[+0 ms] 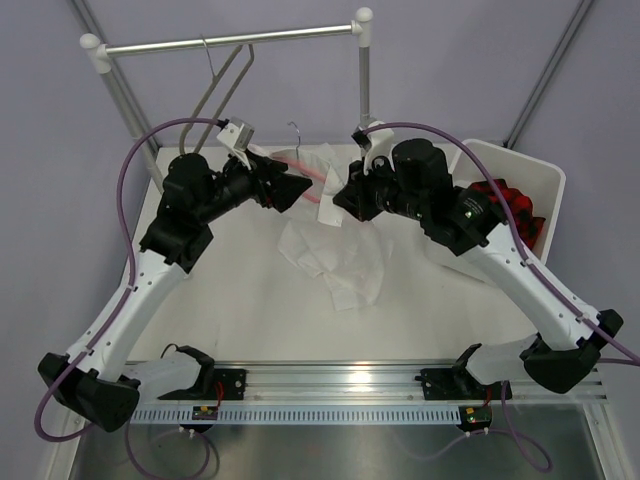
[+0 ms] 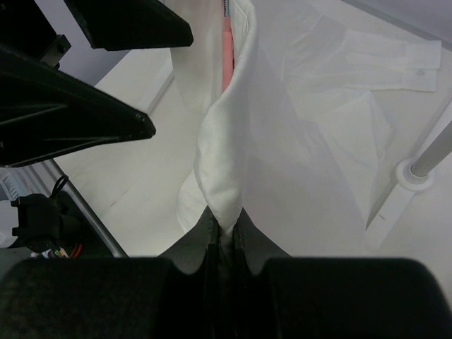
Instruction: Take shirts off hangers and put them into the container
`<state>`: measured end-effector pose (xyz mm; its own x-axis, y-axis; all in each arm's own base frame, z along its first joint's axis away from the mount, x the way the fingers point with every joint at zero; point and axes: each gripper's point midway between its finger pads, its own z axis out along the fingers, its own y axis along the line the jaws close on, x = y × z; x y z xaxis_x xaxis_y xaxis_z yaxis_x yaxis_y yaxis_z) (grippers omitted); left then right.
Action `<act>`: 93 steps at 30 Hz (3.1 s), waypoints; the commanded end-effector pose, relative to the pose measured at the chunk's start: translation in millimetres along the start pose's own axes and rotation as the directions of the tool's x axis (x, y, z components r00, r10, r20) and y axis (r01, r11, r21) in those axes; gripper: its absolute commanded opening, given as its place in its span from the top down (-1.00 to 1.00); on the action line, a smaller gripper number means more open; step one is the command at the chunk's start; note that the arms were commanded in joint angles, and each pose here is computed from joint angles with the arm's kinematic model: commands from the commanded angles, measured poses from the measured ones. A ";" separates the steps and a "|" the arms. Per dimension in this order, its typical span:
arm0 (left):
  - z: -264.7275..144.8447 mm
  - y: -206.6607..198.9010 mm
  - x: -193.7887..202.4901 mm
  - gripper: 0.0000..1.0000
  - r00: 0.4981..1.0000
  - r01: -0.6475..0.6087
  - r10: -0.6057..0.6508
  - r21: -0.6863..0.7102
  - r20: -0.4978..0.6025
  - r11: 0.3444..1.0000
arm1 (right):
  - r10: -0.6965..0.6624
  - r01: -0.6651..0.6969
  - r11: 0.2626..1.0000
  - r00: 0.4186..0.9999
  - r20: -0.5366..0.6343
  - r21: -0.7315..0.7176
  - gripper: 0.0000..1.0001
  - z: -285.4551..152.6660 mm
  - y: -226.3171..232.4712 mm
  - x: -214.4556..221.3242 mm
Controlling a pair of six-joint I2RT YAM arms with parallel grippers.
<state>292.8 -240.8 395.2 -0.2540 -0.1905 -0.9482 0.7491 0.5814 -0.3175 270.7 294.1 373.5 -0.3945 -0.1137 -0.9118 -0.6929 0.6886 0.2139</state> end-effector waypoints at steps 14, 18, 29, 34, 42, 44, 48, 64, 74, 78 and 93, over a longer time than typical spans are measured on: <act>21.7 3.9 -51.3 -0.33 0.992 -0.061 0.065 -0.046 0.105 0.997 | 0.029 -0.006 0.986 0.991 0.134 -0.167 1.00 -42.3 41.0 -28.7; 25.9 4.7 -47.1 -0.07 0.994 -0.053 0.057 -0.045 0.093 0.998 | 0.028 -0.003 0.987 0.987 0.156 -0.161 1.00 -49.4 41.5 -35.8; 23.4 -2.8 -48.5 1.00 0.994 -0.041 0.044 -0.040 0.096 0.998 | 0.011 0.008 0.993 0.986 0.166 -0.115 0.95 -52.0 33.8 -38.9; 22.0 -7.1 -61.3 1.00 0.993 -0.040 0.044 -0.040 0.108 0.998 | 0.008 0.008 0.995 0.987 0.161 -0.098 0.80 -51.9 30.7 -37.9; 20.9 -7.2 -77.0 1.00 0.992 -0.049 0.057 -0.068 0.116 0.996 | 0.012 -0.001 0.997 0.990 0.143 -0.078 0.06 -62.8 24.4 -17.1; 19.4 -9.5 -83.1 1.00 0.991 -0.051 0.059 -0.065 0.124 0.997 | 0.007 0.001 0.998 0.992 0.124 -0.067 -0.04 -61.3 20.4 -4.6; 18.5 -13.0 -90.0 1.00 0.989 -0.060 0.067 -0.060 0.132 0.996 | 0.010 -0.005 0.999 0.991 0.130 -0.041 0.04 -68.4 13.9 6.6; 21.5 -11.7 -97.5 1.00 0.987 -0.087 0.095 -0.071 0.129 0.994 | 0.046 -0.045 0.999 0.993 0.107 -0.008 0.89 -92.7 4.0 43.6; 23.4 -11.5 -97.6 1.00 0.987 -0.091 0.099 -0.066 0.129 0.994 | 0.058 -0.059 0.998 0.992 0.112 0.005 0.49 -106.8 0.6 54.9; 23.2 -12.4 -98.8 1.00 0.986 -0.090 0.098 -0.064 0.133 0.994 | 0.065 -0.066 0.998 0.991 0.114 0.005 1.00 -109.3 0.5 56.7; 32.2 -8.0 -107.0 1.00 0.974 0.055 -0.041 -0.059 0.224 0.997 | 0.145 -0.133 0.989 0.883 0.445 -0.059 1.00 -236.6 4.4 41.4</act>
<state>308.7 -272.6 460.1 -0.2765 -0.2462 -0.9289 0.7472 0.5528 -0.3689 123.9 130.5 428.5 -0.1367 0.2980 -0.9447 -0.6638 0.6803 0.3106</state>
